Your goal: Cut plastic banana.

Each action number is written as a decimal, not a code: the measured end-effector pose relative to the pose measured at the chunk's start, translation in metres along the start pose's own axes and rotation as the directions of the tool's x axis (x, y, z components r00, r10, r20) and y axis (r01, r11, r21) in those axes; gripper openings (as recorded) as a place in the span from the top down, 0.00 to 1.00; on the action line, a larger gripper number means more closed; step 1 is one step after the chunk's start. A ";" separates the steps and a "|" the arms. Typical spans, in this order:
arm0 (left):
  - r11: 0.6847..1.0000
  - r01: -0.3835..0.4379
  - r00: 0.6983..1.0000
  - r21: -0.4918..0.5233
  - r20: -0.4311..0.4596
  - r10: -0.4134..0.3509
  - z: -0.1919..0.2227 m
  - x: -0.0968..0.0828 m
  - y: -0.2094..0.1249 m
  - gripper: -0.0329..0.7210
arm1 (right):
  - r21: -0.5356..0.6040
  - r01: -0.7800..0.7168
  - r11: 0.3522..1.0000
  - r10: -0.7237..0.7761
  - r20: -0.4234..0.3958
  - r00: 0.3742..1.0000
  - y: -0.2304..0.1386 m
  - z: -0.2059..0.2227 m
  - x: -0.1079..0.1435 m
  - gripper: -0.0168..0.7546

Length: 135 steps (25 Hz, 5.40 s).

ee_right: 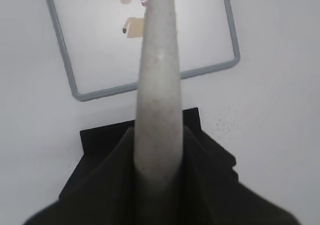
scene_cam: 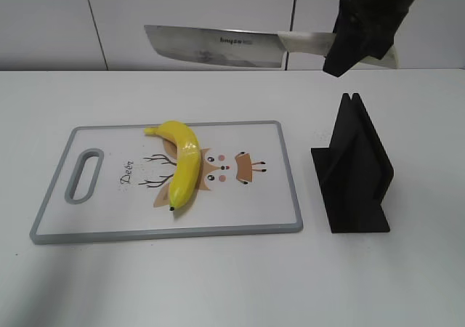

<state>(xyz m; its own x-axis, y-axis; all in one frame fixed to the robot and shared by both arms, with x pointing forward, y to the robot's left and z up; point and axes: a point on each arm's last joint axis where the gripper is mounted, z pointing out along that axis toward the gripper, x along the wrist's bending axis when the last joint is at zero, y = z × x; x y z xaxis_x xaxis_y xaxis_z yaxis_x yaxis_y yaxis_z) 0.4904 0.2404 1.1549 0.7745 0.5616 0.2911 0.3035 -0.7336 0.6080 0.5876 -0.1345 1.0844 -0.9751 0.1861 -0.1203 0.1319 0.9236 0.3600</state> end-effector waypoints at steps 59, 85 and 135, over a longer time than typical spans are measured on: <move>0.944 -0.310 0.837 0.114 0.504 0.213 0.292 -0.014 -0.008 0.98 | -0.013 0.120 0.993 -0.119 -0.238 0.964 -0.019 0.192 -0.045 0.76; 0.917 -0.397 0.874 -0.044 0.286 0.392 0.145 0.002 0.056 0.98 | -0.131 0.211 0.969 -0.214 -0.006 0.977 0.037 0.031 -0.035 0.76; 0.770 0.623 0.774 0.142 -0.259 -0.578 -0.035 0.024 -0.013 0.23 | -0.126 -0.738 0.662 0.737 -0.063 0.672 0.032 -0.020 -0.015 0.76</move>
<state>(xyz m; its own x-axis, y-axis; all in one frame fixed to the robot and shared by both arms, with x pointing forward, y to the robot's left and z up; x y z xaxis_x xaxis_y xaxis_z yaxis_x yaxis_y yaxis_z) 0.4851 0.2772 1.1798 0.2802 0.9577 0.0649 0.7947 -0.2694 0.5440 0.6028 -0.1149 1.1165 -0.5697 0.7850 0.2433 0.7851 0.4323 0.4437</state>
